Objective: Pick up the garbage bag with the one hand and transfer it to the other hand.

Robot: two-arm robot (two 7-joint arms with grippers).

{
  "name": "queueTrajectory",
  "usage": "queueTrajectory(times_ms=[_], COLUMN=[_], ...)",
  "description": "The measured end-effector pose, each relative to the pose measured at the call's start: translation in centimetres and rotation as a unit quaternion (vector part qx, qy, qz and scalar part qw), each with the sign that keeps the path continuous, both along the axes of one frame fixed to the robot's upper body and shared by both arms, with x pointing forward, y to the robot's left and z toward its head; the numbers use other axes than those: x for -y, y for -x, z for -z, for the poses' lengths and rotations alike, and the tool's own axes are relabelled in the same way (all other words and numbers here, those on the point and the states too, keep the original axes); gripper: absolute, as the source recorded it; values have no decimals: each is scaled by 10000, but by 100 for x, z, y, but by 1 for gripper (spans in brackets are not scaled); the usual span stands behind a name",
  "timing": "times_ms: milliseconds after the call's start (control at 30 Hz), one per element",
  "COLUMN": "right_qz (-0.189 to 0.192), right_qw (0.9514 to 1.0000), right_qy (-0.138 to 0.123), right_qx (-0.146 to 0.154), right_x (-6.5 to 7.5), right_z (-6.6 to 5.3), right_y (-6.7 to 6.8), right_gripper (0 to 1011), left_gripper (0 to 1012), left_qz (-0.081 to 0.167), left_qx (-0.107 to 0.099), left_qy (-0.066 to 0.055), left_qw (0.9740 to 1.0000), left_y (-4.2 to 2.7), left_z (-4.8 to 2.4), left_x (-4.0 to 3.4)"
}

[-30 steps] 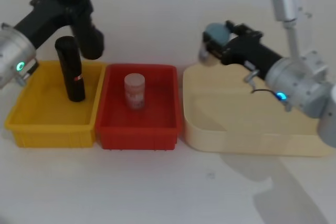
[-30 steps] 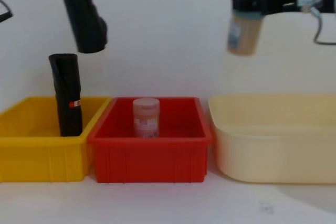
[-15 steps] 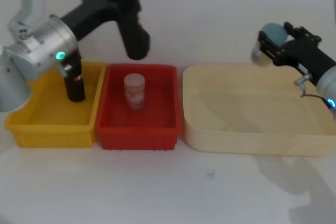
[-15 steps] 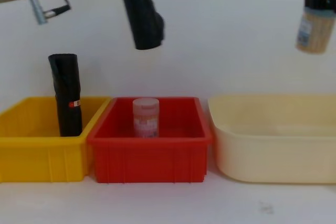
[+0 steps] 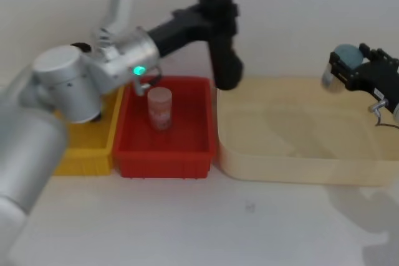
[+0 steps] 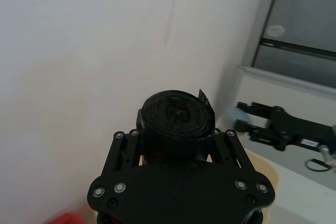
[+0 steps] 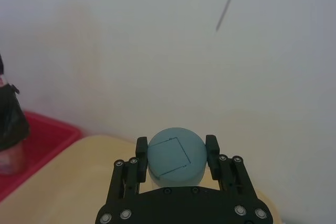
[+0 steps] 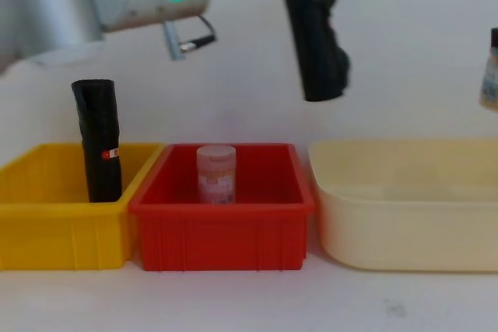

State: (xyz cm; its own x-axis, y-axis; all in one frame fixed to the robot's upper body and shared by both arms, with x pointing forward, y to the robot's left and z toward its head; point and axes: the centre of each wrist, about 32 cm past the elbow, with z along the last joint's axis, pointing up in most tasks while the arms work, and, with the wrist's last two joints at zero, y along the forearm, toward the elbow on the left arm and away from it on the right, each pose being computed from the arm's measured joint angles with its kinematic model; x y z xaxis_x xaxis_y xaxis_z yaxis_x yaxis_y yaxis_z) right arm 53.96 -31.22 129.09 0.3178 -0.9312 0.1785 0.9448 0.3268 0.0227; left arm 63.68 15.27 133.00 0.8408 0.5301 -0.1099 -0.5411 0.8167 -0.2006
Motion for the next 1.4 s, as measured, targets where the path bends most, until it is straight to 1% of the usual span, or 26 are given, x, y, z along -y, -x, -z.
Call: queueTrajectory(times_ms=[33,67,133,167,200,233,267,333,367,400,433,467,500,567,600,800,967,1100,1267,1300,1333,1400], right_qz=[30,49,79,104,115,142,153,175,193,199,207,214,226,240,247,184,-4,-204,-577,-577,-688,-786], right_qw=[10000,10000,10000,9999,9999,9999,9998,9998,9998,9997,9997,9997,9997,9996,9996,9998,9999,9997,9981,9981,9973,9965], right_qy=[9,13,21,26,28,33,35,40,45,46,48,50,53,54,56,43,4,-33,-83,-83,-96,-101], right_qx=[-19,-31,-41,-52,-56,-70,-76,-83,-91,-94,-97,-99,-106,-111,-116,-113,-125,-141,-212,-212,-246,-273], right_x=[17,28,44,57,62,76,80,90,98,100,104,107,113,119,123,136,150,166,192,192,196,200], right_z=[14,22,31,42,47,57,61,69,76,78,81,83,88,91,95,92,79,61,25,25,18,9], right_y=[-12,-20,-32,-43,-48,-57,-61,-68,-74,-76,-78,-80,-84,-89,-91,-88,-70,-51,-17,-17,-11,-6], right_gripper=[644,644,645,663,680,696,759,793,815,868,894,894,933,977,1001,1001,1001,1000,1001,1000,1001,1001], left_gripper=[531,531,531,531,531,531,531,531,531,531,531,531,531,531,531,531,531,531,531,531,531,531], left_qz=[55,158,256,347,385,456,487,536,591,620,636,678,697,729,760,850,896,915,939,942,947,951], left_qx=[-15,-66,-84,-119,-128,-148,-159,-164,-180,-187,-191,-197,-201,-215,-220,-233,-240,-245,-248,-248,-248,-248], left_qy=[-3,-14,-25,-41,-48,-64,-76,-92,-112,-123,-131,-147,-154,-172,-186,-229,-257,-268,-281,-283,-287,-288], left_qw=[10000,9999,9996,9993,9992,9988,9987,9984,9980,9978,9977,9974,9972,9970,9967,9958,9954,9951,9949,9948,9948,9947], left_y=[-22,-74,-117,-161,-177,-207,-221,-241,-258,-268,-275,-288,-293,-303,-312,-333,-345,-349,-354,-355,-356,-357], left_z=[10,36,58,80,88,103,110,115,130,135,138,143,145,155,159,171,177,180,182,182,183,183], left_x=[45,145,228,317,349,415,445,491,542,569,586,624,643,672,698,779,822,839,862,863,868,872])
